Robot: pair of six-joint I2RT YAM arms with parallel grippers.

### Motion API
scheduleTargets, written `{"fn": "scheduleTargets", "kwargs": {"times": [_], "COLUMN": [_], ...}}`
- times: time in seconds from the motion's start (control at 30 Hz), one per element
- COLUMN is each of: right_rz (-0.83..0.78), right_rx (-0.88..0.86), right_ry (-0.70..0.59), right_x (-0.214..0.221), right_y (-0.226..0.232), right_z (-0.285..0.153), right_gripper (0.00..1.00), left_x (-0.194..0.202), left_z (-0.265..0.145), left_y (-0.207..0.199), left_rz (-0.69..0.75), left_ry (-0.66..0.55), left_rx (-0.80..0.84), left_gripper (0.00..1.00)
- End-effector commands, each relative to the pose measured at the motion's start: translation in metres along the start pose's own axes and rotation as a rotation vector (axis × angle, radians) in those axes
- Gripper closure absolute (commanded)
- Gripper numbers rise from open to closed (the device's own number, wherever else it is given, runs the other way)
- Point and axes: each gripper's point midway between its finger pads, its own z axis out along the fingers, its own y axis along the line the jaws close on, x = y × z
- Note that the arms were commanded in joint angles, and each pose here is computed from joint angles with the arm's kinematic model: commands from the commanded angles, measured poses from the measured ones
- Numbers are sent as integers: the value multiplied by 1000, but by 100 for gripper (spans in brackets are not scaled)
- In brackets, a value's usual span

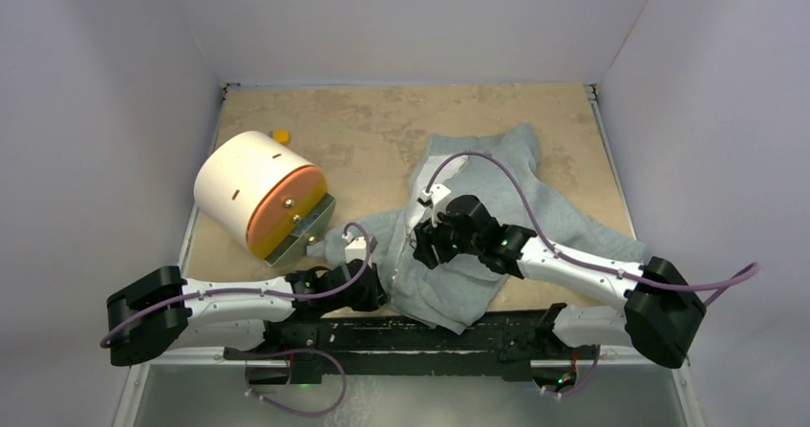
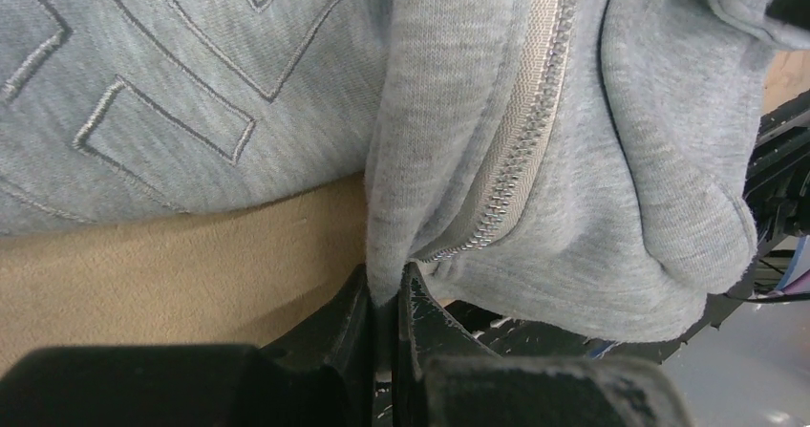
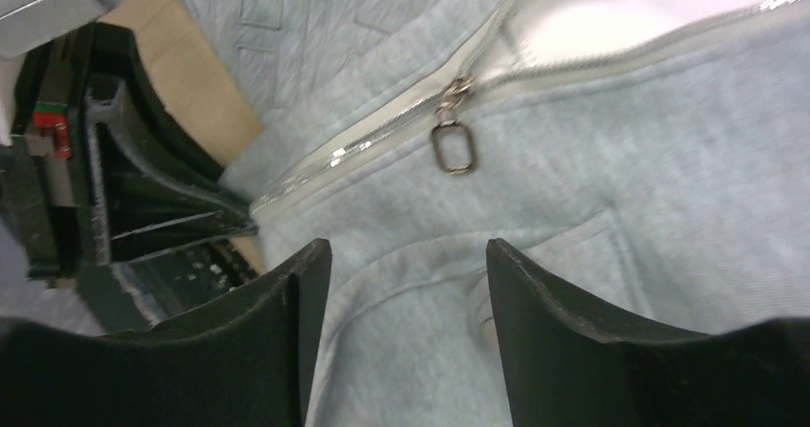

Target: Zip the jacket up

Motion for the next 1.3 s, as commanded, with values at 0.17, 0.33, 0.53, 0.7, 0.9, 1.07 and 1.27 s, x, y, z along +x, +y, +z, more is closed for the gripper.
{"fn": "scheduleTargets", "kwargs": {"times": [0.17,0.33,0.53,0.7,0.9,1.07,1.27], "right_rz": [-205,-222,-248,-241,-217,-193,-126], "right_rx": [56,69,84,110,170,142,52], "right_ry": [-100,-72,-43,11,53,43,36], "right_x": [-42,-39,-36,-24,-9,-10,-13], "right_y": [-8,-8,-11,-19,-32,-25,-3], "right_z": [25,34,50,66,71,63,43], "right_gripper": [50,52,49,51,58,80,100], "left_x": [5,7,11,8,10,10,12], "left_z": [1,1,2,3,3,3,4], "left_y": [10,10,13,5,5,5,6], "left_rz": [17,14,10,-1,-14,-13,-23], "left_ry": [10,16,23,15,17,18,24], "left_rx": [-14,-5,-8,23,32,32,26], "left_gripper": [100,100,100,100,100,100,100]}}
